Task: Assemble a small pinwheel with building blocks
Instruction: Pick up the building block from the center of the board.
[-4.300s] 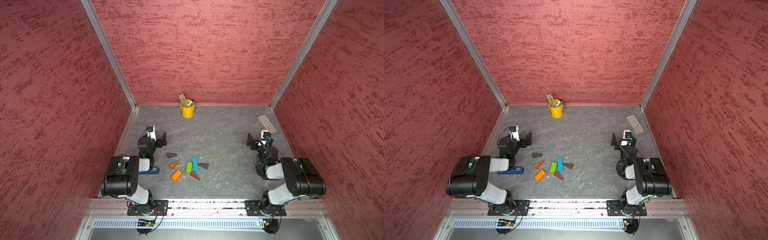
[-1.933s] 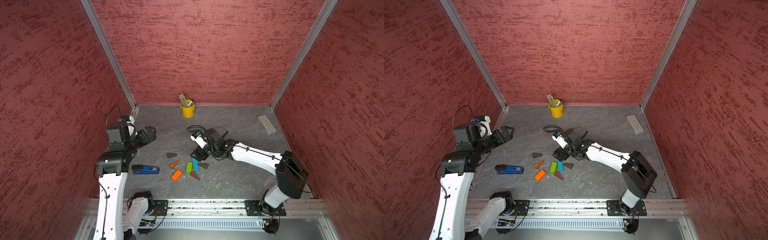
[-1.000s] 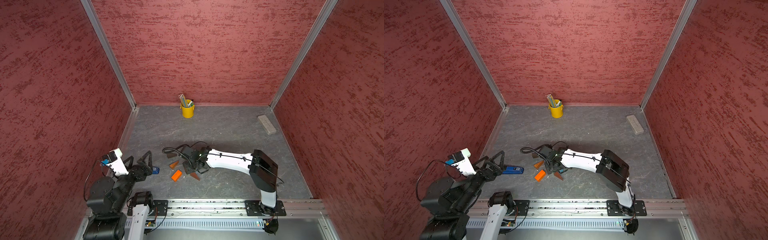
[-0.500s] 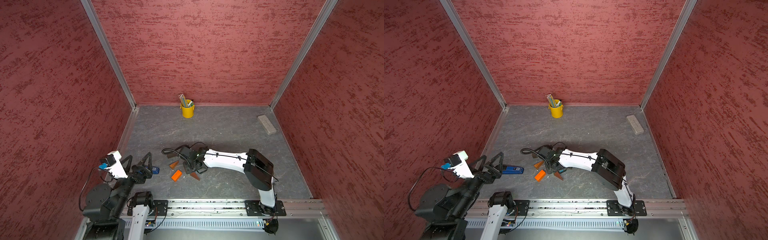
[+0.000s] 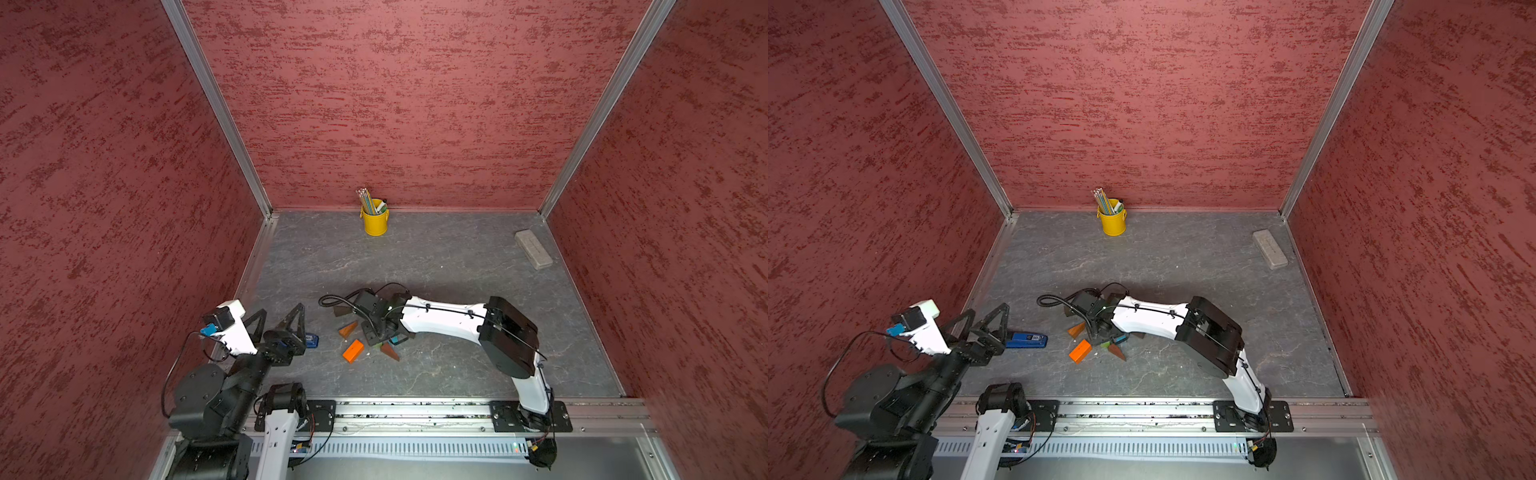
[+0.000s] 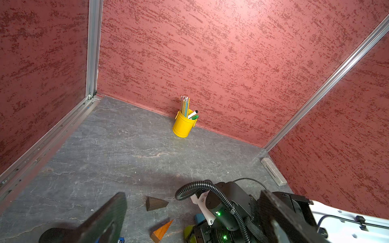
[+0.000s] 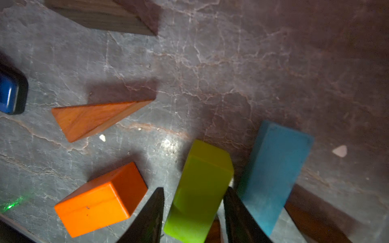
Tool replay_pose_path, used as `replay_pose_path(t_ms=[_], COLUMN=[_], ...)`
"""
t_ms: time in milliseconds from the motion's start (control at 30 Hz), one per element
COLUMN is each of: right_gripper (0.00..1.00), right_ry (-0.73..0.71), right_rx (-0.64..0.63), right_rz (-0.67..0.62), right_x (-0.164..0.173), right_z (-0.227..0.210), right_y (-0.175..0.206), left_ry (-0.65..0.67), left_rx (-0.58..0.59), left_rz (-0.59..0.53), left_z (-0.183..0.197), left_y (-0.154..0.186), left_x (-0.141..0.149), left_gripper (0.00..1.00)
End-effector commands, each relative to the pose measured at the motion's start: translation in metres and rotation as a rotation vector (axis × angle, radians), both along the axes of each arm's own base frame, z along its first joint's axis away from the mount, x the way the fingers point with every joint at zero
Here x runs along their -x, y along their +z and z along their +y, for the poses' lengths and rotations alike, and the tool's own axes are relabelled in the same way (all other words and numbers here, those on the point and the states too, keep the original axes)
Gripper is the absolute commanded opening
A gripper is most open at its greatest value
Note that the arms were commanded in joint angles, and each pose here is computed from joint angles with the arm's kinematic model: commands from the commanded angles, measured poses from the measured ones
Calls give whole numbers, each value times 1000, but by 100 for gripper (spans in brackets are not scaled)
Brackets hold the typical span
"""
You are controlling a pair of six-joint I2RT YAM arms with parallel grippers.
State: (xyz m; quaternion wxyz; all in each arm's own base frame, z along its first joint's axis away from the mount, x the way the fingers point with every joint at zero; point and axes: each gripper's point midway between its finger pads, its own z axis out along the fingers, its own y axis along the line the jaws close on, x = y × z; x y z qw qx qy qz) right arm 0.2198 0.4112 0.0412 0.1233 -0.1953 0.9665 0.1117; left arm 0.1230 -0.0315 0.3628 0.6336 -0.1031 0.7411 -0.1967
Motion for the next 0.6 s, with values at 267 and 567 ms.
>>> replay_pose_path(t_ms=[267, 567], right_gripper=[30, 19], right_ry=[-9, 10], right_rx=[49, 31], right_rz=[-19, -85], right_x=[-20, -67], right_z=[-1, -4], right_y=[-1, 18], left_ry=[-14, -29], left_rx=[-19, 1], left_rz=[-51, -42], left_z=[-2, -3], left_y=[8, 4], left_x=[0, -16], left_gripper=[100, 100])
